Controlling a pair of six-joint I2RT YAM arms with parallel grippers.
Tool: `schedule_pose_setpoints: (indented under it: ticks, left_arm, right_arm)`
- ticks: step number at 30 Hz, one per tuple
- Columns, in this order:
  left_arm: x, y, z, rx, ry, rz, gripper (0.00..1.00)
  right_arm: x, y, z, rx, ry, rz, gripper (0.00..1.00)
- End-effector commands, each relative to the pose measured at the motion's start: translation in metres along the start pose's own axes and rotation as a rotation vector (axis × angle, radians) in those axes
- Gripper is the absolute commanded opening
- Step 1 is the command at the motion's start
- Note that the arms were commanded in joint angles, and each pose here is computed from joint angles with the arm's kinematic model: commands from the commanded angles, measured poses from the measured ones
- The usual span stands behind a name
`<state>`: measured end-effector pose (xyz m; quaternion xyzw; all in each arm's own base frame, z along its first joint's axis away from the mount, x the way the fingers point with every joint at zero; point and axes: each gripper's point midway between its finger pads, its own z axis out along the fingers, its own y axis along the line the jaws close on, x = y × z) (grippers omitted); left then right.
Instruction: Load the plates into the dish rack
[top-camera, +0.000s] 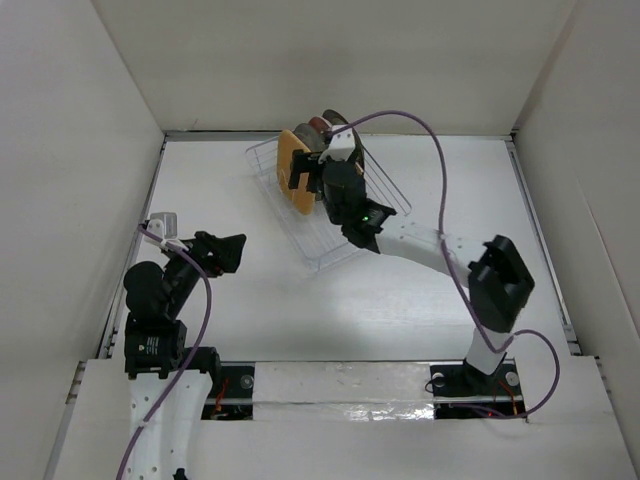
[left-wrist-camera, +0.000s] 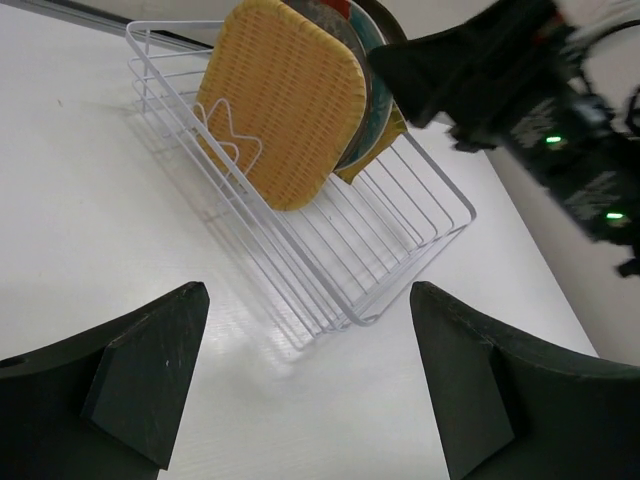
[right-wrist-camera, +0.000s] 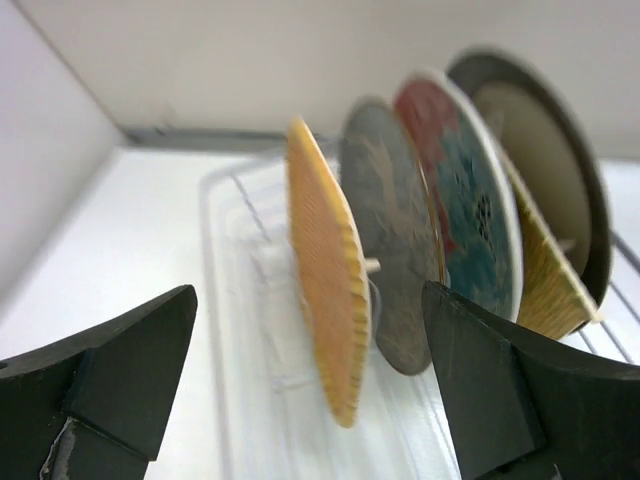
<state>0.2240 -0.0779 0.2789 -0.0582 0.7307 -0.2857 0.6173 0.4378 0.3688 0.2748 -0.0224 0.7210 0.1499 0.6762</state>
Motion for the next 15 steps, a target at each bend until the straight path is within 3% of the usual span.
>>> schedule_pose_setpoints:
  ticks: [1, 4, 6, 7, 8, 10, 11, 15]
  left_arm:
    - [-0.031, -0.021, -0.003, 0.070, -0.092, 0.027, 0.80]
    - [-0.043, -0.032, -0.005, 0.101, -0.113, 0.016, 0.80]
    - [-0.051, -0.038, -0.007, 0.109, -0.131, 0.021, 0.80]
    - [-0.058, -0.042, -0.010, 0.114, -0.149, 0.027, 0.80]
    - [-0.062, -0.044, -0.012, 0.118, -0.161, 0.030, 0.80]
    - [-0.069, -0.048, -0.016, 0.120, -0.184, 0.036, 0.80]
    - [-0.070, -0.048, -0.016, 0.122, -0.190, 0.039, 0.80]
    - [-0.062, -0.042, -0.009, 0.109, -0.158, 0.020, 0.81]
  right_arm:
    - [-0.050, 0.015, -0.040, -0.094, -0.035, 0.099, 1.00]
    - [-0.042, 0.018, -0.071, -0.142, -0.003, 0.124, 1.00]
    - [-0.064, 0.020, -0.102, -0.209, -0.041, 0.180, 1.00]
    - [-0.044, 0.014, -0.114, -0.215, -0.007, 0.171, 1.00]
    - [-0.062, 0.008, -0.131, -0.235, -0.043, 0.203, 1.00]
    - [-0.045, -0.002, -0.152, -0.247, -0.017, 0.206, 1.00]
    - [-0.058, -0.009, -0.164, -0.262, -0.043, 0.235, 0.99]
    - [-0.047, -0.025, -0.187, -0.272, -0.015, 0.234, 0.99]
